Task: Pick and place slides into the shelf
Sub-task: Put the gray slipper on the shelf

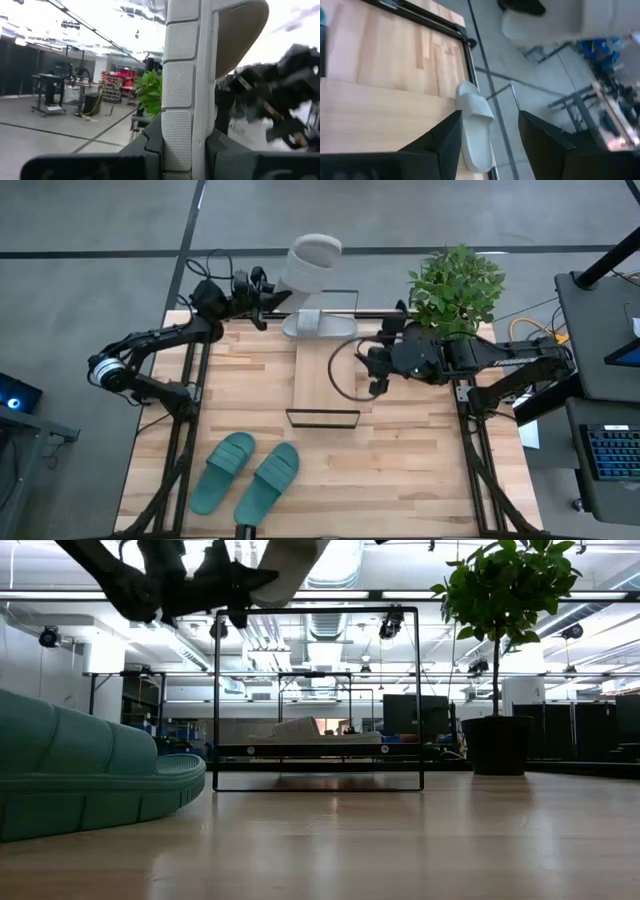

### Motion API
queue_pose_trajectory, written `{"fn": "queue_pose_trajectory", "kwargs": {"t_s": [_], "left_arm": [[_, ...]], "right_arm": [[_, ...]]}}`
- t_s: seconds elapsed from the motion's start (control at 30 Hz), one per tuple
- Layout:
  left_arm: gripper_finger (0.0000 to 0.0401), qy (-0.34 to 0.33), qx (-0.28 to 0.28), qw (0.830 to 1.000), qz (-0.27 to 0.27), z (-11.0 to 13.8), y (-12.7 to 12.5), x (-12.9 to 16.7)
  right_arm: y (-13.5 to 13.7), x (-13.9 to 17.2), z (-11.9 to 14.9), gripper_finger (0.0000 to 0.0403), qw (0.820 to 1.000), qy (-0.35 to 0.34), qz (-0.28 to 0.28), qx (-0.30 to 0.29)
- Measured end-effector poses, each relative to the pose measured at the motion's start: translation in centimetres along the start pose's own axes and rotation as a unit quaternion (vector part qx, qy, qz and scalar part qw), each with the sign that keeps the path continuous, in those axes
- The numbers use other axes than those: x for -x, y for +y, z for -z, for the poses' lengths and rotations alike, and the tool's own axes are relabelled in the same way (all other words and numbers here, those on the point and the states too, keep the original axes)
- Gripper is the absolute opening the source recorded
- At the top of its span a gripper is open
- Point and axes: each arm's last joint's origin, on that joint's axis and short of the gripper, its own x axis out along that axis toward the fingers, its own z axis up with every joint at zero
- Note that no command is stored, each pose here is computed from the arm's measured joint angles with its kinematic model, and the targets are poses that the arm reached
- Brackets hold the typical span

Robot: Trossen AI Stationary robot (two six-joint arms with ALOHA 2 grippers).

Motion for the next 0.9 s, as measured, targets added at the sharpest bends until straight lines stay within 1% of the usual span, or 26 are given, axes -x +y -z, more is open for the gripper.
{"fn": "queue_pose_trajectory", "kwargs": {"t_s": [0.1,0.2,0.23,0.33,0.4,0.47,0.6,0.73,0.83,0.9], "left_arm": [[0.0037,-0.007,0.030,0.999,0.012,0.9,0.6,-0.3],[0.0037,-0.031,0.066,0.997,0.031,2.0,1.0,-0.8],[0.0037,-0.043,0.079,0.995,0.039,2.2,1.2,-0.8],[0.0037,-0.071,0.123,0.988,0.065,2.9,1.5,-0.9],[0.0037,-0.080,0.148,0.982,0.082,3.3,1.7,-1.0],[0.0037,-0.079,0.170,0.978,0.086,3.6,2.0,-1.2],[0.0037,-0.075,0.185,0.976,0.090,3.9,2.2,-1.8],[0.0037,-0.067,0.183,0.975,0.107,3.8,1.8,-2.0],[0.0037,-0.061,0.180,0.974,0.121,3.6,1.4,-2.1],[0.0037,-0.061,0.180,0.974,0.127,3.6,1.1,-2.2]], "right_arm": [[1.5,-0.4,0.0,0.0184,0.999,-0.023,0.000,0.035],[3.0,-1.3,0.2,0.0178,0.995,-0.052,0.013,0.080],[3.5,-1.6,0.3,0.0176,0.993,-0.057,0.029,0.097],[4.4,-2.5,0.4,0.0168,0.982,-0.056,0.103,0.146],[4.9,-3.1,0.5,0.0164,0.972,-0.055,0.140,0.183],[5.3,-3.6,0.6,0.0159,0.960,-0.064,0.161,0.218],[5.9,-4.4,0.8,0.0154,0.934,-0.072,0.195,0.290],[6.1,-5.2,1.2,0.0153,0.908,-0.066,0.190,0.367],[5.9,-5.8,1.6,0.0158,0.887,-0.078,0.179,0.419],[5.6,-6.1,1.8,0.0163,0.872,-0.073,0.180,0.449]]}}
